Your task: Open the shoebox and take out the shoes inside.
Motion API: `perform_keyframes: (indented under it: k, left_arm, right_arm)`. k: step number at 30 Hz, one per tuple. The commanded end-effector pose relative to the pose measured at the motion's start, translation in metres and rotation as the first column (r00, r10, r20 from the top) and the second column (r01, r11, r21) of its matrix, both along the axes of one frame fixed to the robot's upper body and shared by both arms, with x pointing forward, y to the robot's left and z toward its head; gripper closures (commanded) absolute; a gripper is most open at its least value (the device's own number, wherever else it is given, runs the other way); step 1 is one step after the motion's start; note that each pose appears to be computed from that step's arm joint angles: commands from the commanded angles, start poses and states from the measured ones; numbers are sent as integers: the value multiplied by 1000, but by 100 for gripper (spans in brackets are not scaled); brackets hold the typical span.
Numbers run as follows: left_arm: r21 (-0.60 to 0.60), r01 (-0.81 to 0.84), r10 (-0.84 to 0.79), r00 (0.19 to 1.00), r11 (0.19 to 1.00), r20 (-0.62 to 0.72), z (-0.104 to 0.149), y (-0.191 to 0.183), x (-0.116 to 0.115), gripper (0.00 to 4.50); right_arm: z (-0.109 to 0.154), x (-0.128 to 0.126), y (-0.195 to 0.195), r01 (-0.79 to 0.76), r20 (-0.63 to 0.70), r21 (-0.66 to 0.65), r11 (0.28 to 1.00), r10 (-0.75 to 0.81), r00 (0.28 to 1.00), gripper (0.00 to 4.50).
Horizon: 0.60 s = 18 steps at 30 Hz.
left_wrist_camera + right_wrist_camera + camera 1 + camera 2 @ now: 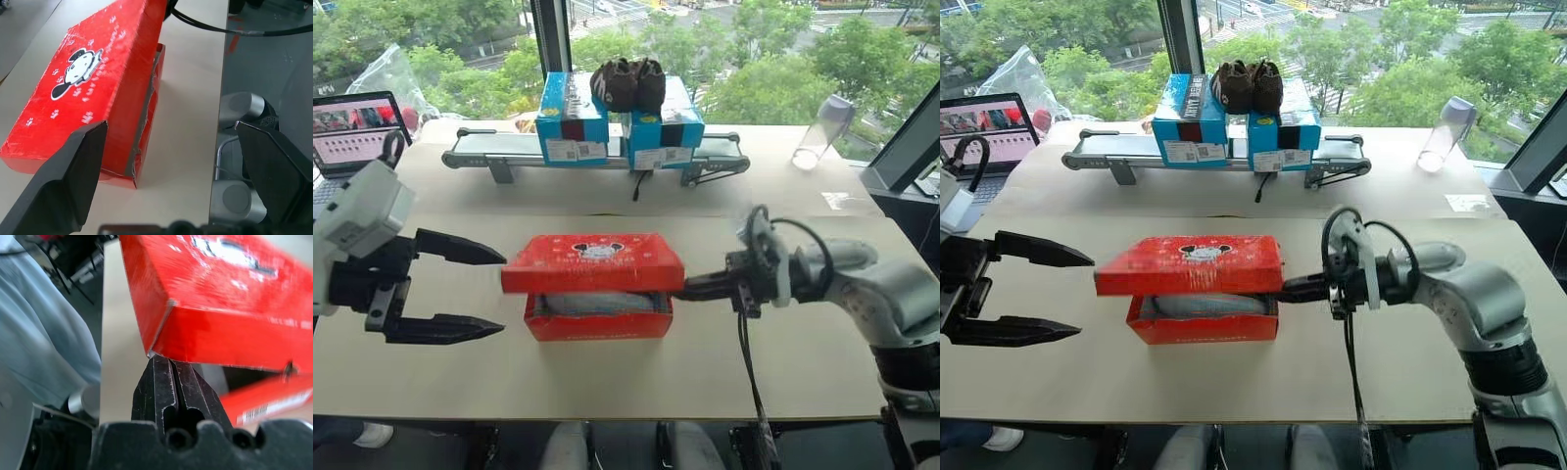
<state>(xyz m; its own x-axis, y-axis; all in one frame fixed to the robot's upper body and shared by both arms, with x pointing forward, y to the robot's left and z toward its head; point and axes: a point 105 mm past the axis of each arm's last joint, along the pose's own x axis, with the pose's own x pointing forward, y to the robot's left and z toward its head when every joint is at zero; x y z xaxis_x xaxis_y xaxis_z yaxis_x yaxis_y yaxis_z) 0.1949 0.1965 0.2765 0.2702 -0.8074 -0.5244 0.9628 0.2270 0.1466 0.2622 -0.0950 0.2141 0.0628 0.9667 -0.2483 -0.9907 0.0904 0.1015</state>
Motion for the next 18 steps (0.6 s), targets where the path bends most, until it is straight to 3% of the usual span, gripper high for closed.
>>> perform_keyframes:
  k: [1, 3, 6, 13, 18]
  left_arm:
    - [-21, 3, -1, 997, 1000, 81, 23, -2, -7, 2]
    - [-27, 1, 2, 996, 1000, 85, 26, -3, -8, 2]
    - [-31, -15, 18, 996, 999, 85, 27, -4, -11, 2]
    - [-25, -58, 60, 995, 998, 77, 22, -4, -16, 2]
    - [-25, -70, 71, 995, 997, 73, 18, -5, -18, 2]
  right_arm:
    - [35, 9, 9, -22, 93, 91, 996, 13, 996, 450]
    - [42, 19, 13, -10, 123, 118, 993, -5, 992, 450]
    - [47, 58, 20, 73, 223, 144, 987, -104, 969, 450]
    - [29, 129, 27, 250, 336, 108, 962, -272, 902, 450]
    - [15, 156, 26, 342, 384, 60, 938, -338, 859, 450]
